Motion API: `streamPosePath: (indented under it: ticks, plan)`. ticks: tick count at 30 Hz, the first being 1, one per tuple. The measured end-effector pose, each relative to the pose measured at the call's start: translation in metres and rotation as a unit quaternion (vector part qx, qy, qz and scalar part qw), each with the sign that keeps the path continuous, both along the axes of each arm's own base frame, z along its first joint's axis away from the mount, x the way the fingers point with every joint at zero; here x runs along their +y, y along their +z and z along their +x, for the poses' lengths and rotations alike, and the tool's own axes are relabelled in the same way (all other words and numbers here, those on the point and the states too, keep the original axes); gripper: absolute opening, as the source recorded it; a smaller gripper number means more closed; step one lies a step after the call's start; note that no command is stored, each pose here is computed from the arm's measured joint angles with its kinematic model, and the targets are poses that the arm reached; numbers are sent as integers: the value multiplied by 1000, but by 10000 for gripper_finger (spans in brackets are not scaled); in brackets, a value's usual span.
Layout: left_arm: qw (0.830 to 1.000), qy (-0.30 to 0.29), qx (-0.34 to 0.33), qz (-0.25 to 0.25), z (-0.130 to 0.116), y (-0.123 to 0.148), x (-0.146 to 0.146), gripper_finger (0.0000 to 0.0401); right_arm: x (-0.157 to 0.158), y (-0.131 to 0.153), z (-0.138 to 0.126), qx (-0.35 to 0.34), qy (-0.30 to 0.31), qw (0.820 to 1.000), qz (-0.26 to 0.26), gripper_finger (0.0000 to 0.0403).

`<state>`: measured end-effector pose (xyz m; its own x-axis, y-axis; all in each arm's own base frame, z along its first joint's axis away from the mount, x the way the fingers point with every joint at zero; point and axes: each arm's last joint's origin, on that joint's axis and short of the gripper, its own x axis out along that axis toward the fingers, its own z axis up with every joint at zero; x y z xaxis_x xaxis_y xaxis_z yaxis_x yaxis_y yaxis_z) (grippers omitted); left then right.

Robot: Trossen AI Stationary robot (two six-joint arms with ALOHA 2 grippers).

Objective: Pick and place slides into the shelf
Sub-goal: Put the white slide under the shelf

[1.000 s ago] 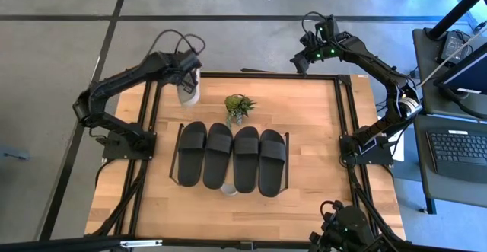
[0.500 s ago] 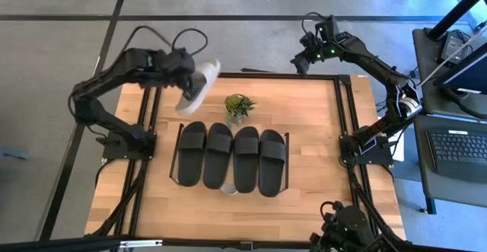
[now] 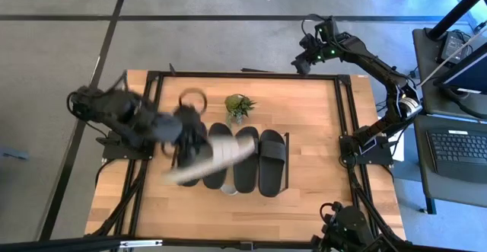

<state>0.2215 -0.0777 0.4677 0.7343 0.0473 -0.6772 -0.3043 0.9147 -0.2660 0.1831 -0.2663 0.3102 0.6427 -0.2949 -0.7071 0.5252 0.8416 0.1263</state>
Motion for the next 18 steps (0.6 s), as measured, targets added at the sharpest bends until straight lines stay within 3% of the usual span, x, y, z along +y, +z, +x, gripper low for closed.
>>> streamPosePath:
  ticks: [6, 12, 18]
  plan:
    - [994, -77, -64, -44, 23, -8, -73, 2, 2, -2, -1, 11, 11, 1000, 1, 165]
    - [995, -51, 11, -88, 47, -52, -127, 2, 2, -2, -1, 20, 28, 999, -10, 165]
    - [983, -9, 75, -167, 59, -94, -175, 2, 2, -2, -1, 21, 28, 999, -10, 165]
